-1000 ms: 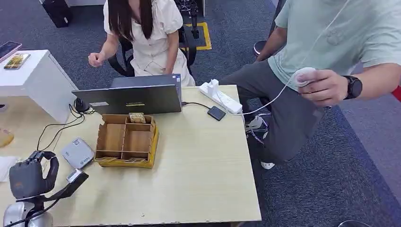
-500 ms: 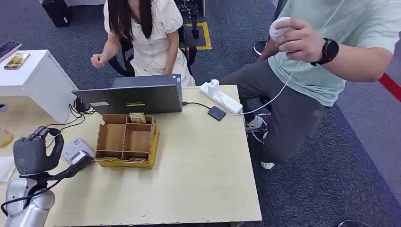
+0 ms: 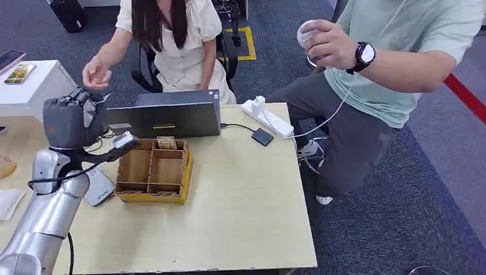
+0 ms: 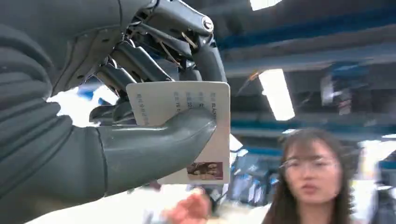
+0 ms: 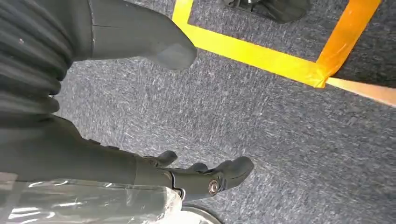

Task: Pass the card to the sensor for recognition and then transmit it.

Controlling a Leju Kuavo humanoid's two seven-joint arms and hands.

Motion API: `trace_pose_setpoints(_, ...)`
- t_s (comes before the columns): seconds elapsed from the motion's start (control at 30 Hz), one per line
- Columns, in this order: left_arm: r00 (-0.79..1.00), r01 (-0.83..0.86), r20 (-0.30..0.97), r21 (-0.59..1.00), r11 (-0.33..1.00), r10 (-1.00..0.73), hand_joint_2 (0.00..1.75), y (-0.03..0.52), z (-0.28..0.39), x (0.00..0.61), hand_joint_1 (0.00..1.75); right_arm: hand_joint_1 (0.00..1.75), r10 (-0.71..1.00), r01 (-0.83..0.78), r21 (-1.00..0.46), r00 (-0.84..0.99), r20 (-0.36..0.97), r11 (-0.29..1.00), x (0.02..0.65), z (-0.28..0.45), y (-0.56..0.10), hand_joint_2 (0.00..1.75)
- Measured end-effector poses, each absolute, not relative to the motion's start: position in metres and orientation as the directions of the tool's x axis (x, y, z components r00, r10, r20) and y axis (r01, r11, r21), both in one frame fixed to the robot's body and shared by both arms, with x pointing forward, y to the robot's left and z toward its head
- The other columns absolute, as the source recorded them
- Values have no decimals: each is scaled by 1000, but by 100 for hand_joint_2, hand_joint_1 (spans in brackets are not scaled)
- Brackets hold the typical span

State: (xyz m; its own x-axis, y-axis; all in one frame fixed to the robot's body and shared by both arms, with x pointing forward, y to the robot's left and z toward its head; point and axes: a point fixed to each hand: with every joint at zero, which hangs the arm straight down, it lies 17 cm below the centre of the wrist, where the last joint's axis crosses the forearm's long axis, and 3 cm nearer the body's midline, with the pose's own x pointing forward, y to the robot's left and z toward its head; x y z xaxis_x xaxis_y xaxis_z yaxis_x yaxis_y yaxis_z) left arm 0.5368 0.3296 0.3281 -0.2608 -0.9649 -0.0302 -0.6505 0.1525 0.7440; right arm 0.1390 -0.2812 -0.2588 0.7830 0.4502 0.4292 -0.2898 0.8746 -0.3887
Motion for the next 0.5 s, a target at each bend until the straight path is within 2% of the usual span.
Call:
trace_pose_setpoints(0.43,-304,-657,-73,738,153,-950,175,294,341,558,175,0,462,-301,-389,773,436,871,144,-258,-277,175)
trace_pose_setpoints(0.47,-301,-655,-77,741,147,-950,175,292,339,559,0,0,462,-301,-389,773,435,871,144,-258,-277,175)
trace_pose_setpoints(0.5,-298,-654,-82,743,141,-951,175,290,337,561,0,0,463,-302,-389,772,435,870,144,-258,-277,175)
